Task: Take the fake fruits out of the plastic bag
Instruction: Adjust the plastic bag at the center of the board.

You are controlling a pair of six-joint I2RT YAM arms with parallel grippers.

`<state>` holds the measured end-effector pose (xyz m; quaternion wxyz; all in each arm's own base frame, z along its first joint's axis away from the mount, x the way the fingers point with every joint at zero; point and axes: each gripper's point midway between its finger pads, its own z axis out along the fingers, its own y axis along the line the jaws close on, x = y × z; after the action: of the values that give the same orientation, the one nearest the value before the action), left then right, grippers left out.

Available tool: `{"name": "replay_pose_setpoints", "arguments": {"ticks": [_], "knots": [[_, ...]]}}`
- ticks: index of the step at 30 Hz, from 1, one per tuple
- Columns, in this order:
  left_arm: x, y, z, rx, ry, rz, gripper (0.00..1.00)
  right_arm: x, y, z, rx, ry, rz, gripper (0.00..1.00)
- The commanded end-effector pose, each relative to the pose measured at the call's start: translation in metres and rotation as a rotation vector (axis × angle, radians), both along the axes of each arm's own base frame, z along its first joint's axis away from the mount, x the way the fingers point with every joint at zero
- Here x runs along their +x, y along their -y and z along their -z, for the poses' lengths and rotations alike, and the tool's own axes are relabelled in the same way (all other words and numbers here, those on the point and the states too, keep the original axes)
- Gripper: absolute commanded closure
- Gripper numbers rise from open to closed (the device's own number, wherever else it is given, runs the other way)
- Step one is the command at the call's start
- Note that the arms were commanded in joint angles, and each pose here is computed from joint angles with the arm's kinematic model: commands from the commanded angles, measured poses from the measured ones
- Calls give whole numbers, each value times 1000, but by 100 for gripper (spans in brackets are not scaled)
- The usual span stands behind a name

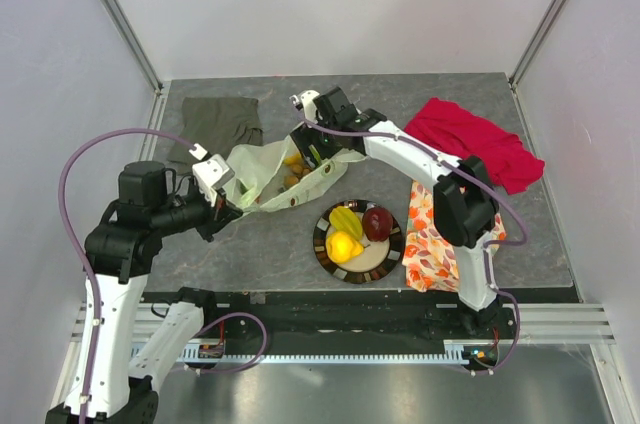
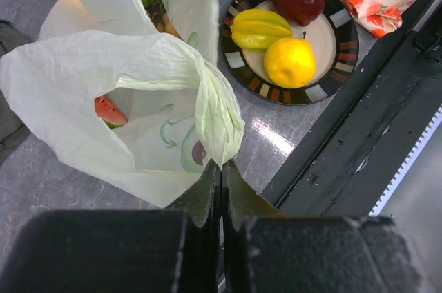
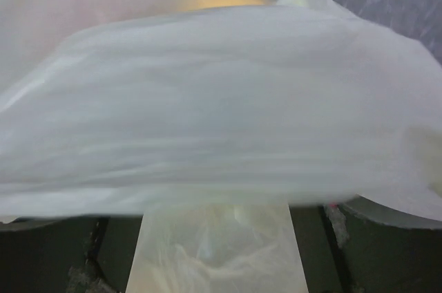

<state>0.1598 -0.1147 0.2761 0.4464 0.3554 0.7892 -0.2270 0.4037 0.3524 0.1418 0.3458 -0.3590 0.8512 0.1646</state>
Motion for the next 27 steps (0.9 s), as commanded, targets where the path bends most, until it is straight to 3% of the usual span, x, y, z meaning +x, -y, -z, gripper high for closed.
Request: {"name": "replay_pose_setpoints", "arguments": {"ticks": [1,9,12,18,21,27], "knots": [[0,4,-12,-16,46,36,98,23,11,22,78,-130,288,15],[-15,-2,-2,21,48,36,98,44,13,44,119,-188,398,15],[-16,-5,1,34,40,27,98,52,16,28,130,-169,405,17],[-19,-2,-2,28,45,52,98,18,19,-38,146,-99,197,23],[-10,5,-5,-10,42,64,98,-18,13,-39,132,-90,37,22],[4,15,0,-39,34,119,98,-51,2,-45,107,-55,-99,23]]}}
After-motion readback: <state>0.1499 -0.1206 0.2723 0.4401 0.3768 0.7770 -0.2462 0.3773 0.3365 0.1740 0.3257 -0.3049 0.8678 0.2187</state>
